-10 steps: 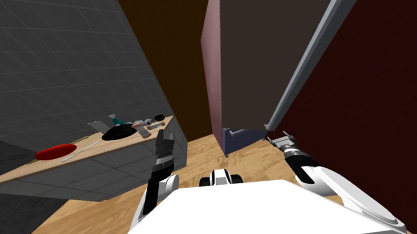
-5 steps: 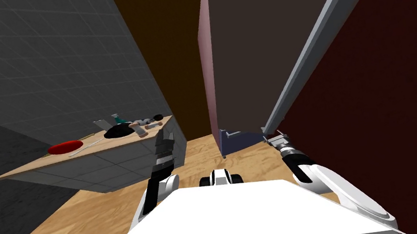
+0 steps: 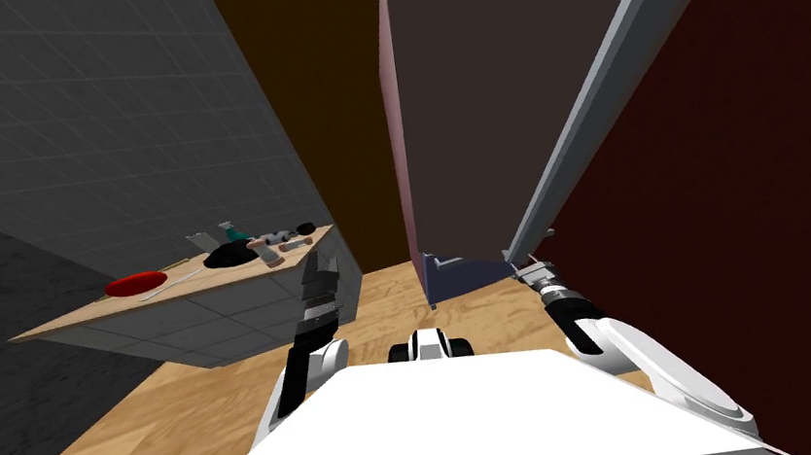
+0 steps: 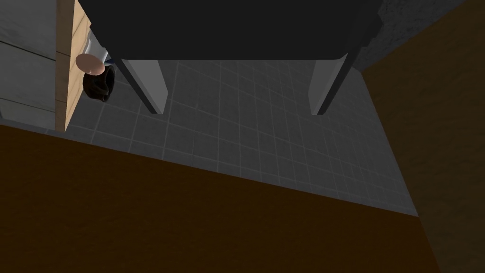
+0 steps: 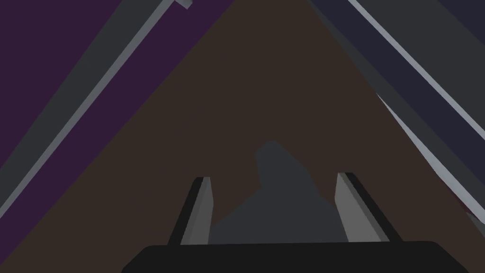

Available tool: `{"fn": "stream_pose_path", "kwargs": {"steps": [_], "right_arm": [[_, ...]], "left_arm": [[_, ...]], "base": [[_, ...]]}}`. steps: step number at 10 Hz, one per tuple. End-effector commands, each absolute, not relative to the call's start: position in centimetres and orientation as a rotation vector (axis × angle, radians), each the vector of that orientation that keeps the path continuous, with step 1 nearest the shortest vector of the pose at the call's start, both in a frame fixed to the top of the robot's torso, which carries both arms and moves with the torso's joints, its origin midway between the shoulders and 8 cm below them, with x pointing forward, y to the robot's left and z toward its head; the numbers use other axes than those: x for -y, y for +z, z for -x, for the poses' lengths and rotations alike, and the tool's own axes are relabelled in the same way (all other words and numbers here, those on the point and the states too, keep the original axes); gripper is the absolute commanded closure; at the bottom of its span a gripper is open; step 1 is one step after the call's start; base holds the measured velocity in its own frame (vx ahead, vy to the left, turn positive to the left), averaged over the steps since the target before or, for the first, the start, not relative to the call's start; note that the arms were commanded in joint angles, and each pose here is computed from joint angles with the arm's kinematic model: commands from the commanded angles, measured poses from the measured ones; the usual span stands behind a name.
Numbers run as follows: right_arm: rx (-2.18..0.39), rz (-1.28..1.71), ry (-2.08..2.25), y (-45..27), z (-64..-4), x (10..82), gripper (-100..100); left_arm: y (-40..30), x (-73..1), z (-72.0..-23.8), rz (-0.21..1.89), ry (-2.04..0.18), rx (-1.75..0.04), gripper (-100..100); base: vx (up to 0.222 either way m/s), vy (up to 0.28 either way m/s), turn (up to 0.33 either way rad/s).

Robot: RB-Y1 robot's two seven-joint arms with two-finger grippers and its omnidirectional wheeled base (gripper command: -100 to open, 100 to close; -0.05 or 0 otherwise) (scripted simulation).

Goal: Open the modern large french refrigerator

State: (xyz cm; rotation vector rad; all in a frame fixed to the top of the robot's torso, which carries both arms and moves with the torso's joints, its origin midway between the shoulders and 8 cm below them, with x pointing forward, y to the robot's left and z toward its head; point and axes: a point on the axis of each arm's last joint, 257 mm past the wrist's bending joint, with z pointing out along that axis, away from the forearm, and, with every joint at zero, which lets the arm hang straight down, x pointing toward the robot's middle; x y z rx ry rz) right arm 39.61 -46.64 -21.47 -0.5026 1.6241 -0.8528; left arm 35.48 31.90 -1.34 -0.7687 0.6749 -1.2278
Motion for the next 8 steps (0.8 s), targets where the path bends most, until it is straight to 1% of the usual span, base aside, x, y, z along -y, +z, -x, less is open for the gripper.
{"fn": "stream_pose_path", "kwargs": {"steps": [1,4,7,8], "right_arm": [[-1.641,0.459,-0.890,-21.3,-38.9,48.0,100],[-1.658,0.415,-0.926,-21.2,-38.1,49.4,100],[-1.680,0.356,-0.975,-21.1,-37.0,51.2,100],[-1.688,0.368,-0.960,-21.7,-37.1,50.9,100]], "left_arm": [[-1.3,-31.9,-35.5,0.769,-1.228,-0.675,0],[-1.3,-31.9,-35.5,0.769,-1.228,-0.675,0],[-1.3,-31.9,-35.5,0.769,-1.228,-0.675,0],[-1.3,-31.9,-35.5,0.769,-1.228,-0.675,0]], "base": [[0.001,0.204,-0.148],[-0.050,0.192,-0.085],[-0.040,0.226,-0.118],[-0.023,0.100,-0.040]]}}
